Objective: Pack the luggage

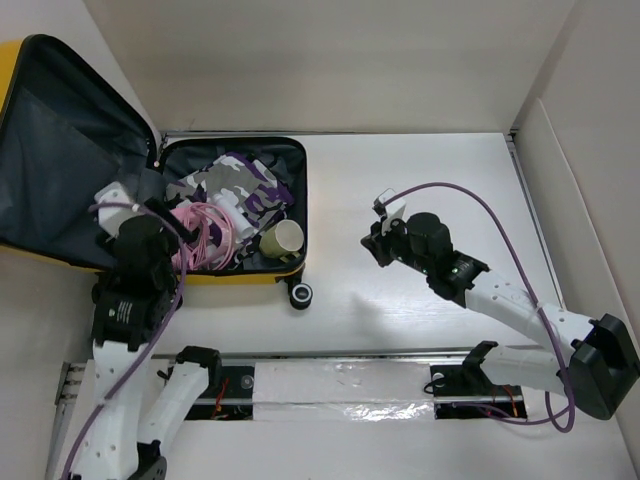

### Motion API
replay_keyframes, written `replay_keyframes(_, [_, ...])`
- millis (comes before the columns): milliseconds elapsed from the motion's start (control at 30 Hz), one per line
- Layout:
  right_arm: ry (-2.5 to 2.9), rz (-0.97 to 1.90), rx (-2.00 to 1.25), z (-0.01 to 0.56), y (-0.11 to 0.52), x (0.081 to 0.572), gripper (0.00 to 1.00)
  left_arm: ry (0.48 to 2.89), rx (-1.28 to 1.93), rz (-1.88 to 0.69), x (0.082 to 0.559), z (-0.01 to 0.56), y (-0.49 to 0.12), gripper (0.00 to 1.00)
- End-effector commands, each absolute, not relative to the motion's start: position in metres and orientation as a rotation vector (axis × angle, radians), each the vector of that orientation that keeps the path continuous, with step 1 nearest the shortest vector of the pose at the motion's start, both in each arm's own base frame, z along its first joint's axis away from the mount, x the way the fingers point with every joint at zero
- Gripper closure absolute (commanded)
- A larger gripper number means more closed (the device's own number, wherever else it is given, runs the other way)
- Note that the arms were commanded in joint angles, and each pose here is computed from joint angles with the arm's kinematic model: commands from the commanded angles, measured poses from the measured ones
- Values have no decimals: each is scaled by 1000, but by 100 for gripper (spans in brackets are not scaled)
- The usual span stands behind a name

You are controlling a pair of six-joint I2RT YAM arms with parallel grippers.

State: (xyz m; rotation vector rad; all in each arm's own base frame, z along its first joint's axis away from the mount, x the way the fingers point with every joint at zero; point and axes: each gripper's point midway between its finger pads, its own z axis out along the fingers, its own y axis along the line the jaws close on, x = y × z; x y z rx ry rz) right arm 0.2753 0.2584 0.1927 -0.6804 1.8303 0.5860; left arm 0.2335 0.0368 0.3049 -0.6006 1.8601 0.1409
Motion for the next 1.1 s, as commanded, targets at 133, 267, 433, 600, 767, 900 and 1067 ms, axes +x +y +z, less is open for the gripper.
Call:
replay_keyframes(133, [1761, 633, -673, 212, 265, 277, 93, 1960, -882, 460, 242, 238, 78, 38])
replay_keyframes(267, [1753, 647, -686, 216, 266, 273, 92, 1962, -1016, 414, 250, 231, 123, 37])
replay_keyframes(433, [1745, 663, -697, 217, 267, 270, 92, 2005, -1159, 428, 242, 221, 151, 34])
replay_keyframes(600, [1753, 668, -722, 219, 268, 268, 92, 1907, -1248, 601, 215, 234, 177, 33])
replay_keyframes(767, [1737, 680, -723, 222, 270, 264, 92, 1876, -1298, 740, 202, 234, 190, 33])
replay_keyframes(900, [1750, 671, -731, 219, 271, 266, 92, 1871, -1327, 809, 194, 234, 195, 34])
replay_keyframes(1067, [1750, 660, -731, 218, 271, 266, 92, 1776, -1340, 871, 183, 243, 201, 37])
